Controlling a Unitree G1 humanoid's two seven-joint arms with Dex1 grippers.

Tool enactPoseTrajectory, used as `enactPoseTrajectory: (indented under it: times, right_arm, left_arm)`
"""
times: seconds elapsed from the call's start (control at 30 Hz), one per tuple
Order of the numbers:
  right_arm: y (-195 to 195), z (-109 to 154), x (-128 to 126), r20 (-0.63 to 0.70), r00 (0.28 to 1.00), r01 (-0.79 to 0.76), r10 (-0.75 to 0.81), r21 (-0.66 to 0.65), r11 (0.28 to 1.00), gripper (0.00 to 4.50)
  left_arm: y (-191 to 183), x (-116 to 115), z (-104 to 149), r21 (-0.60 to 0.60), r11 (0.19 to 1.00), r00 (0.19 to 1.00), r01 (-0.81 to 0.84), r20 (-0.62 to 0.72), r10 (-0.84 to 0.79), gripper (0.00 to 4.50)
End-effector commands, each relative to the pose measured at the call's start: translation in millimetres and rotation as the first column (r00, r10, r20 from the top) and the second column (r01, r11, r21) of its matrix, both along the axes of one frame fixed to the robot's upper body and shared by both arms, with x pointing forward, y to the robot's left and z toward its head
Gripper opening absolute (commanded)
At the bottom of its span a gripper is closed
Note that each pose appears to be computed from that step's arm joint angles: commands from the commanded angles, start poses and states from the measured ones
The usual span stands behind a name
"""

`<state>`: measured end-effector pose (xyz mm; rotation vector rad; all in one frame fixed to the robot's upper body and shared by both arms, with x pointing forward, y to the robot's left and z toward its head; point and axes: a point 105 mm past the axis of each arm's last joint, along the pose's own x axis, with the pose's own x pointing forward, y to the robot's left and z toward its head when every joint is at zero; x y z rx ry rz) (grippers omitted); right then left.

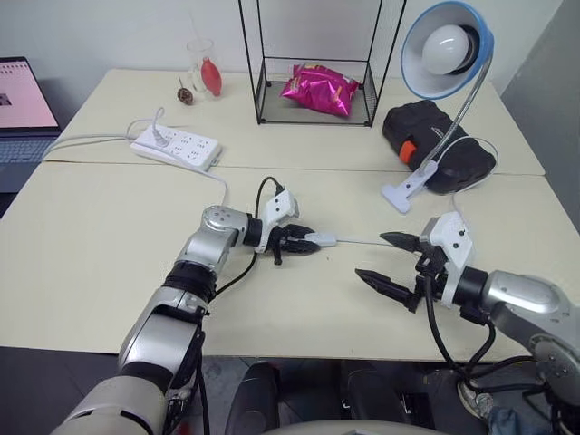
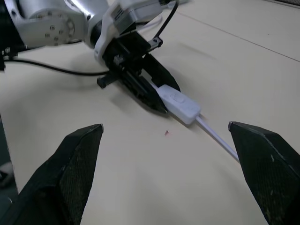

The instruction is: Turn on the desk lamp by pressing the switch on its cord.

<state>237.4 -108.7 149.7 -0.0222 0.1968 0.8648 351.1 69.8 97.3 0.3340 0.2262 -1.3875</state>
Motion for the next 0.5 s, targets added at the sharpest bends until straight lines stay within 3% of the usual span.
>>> enactPoseTrajectory:
  times: [0.03,0.2,0.33,0.5]
  right_arm:
    - [12,2,-7,-0.112,0.993,0.06,-0.036,0.215,0.975,4.5]
    - [18,-9,8,-0.375,0.919,0.302,-0.119,0.478,0.825,4.5]
    - [25,-13,26,-0.493,0.864,0.401,-0.105,0.546,0.736,4.5]
    - [35,-8,46,-0.538,0.841,0.432,-0.064,0.594,0.679,4.5]
  left_arm:
    - [-4,-2,34,-0.091,0.996,0.99,-0.019,0.138,0.031,1.12]
    - [-10,-11,51,-0.189,0.98,0.983,-0.07,0.152,0.1,1.12]
    - [-12,-14,55,-0.208,0.974,0.983,-0.093,0.133,0.123,1.12]
    - [-13,-16,55,-0.197,0.976,0.984,-0.094,0.134,0.121,1.12]
